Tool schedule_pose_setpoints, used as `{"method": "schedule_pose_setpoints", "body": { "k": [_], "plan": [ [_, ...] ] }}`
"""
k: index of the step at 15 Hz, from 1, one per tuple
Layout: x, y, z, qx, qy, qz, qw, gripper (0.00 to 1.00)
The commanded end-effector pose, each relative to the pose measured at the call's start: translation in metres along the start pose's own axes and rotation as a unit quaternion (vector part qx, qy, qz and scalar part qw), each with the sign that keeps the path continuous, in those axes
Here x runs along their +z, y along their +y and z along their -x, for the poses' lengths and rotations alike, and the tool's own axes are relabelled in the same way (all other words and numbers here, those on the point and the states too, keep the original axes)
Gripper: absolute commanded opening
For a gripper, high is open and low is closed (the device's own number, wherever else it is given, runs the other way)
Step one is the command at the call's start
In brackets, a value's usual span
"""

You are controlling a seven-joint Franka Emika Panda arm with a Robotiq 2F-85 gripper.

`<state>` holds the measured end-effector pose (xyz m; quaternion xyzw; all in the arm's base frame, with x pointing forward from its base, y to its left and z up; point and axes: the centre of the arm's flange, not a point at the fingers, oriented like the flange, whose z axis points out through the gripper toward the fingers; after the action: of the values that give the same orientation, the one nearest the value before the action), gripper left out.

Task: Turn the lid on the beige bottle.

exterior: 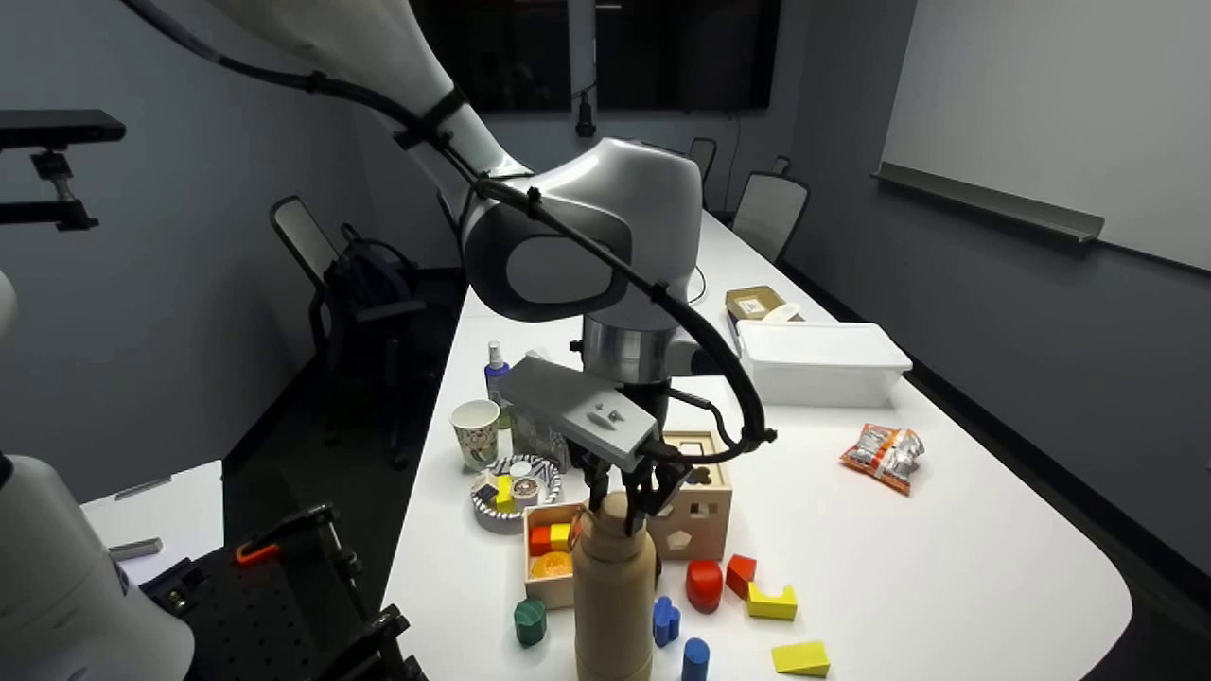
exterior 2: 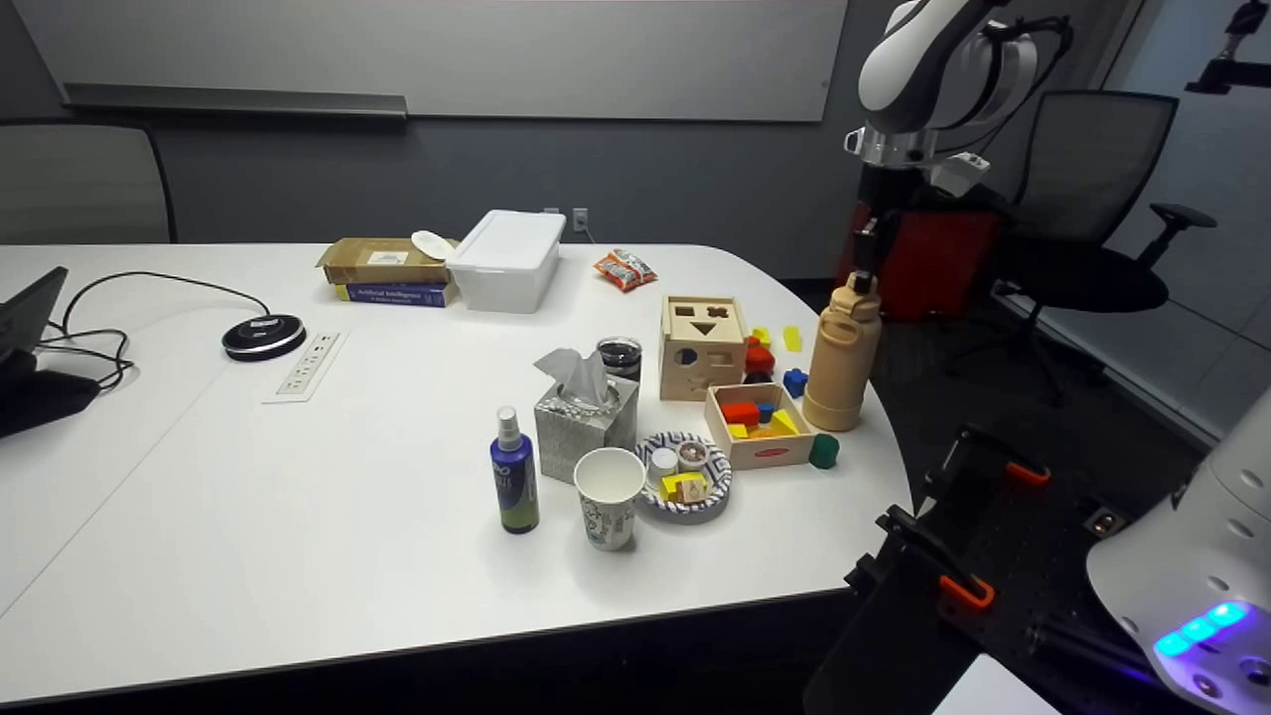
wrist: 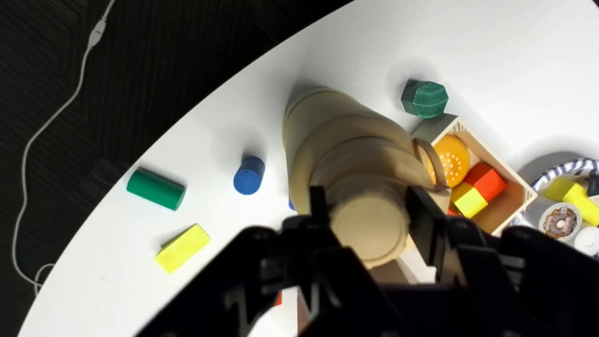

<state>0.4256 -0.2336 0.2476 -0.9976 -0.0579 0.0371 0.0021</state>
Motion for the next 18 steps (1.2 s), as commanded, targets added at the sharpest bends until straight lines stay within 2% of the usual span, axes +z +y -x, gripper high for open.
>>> {"method": "schedule_pose_setpoints", "body": {
  "k": [1,5,11,18],
  "plan": [
    [-0.003,-0.003,0.008,-0.065,-0.007,-0.017,0.9977,0.2],
    [-0.003,-0.001,0.012,-0.124,-0.017,-0.024,0.9919,0.2],
    [-0.005,-0.001,0.008,-0.173,-0.021,-0.019,0.9845,0.2],
    [-0.004,-0.007,0.0,-0.26,-0.047,-0.007,0.9644,0.2]
  ]
}}
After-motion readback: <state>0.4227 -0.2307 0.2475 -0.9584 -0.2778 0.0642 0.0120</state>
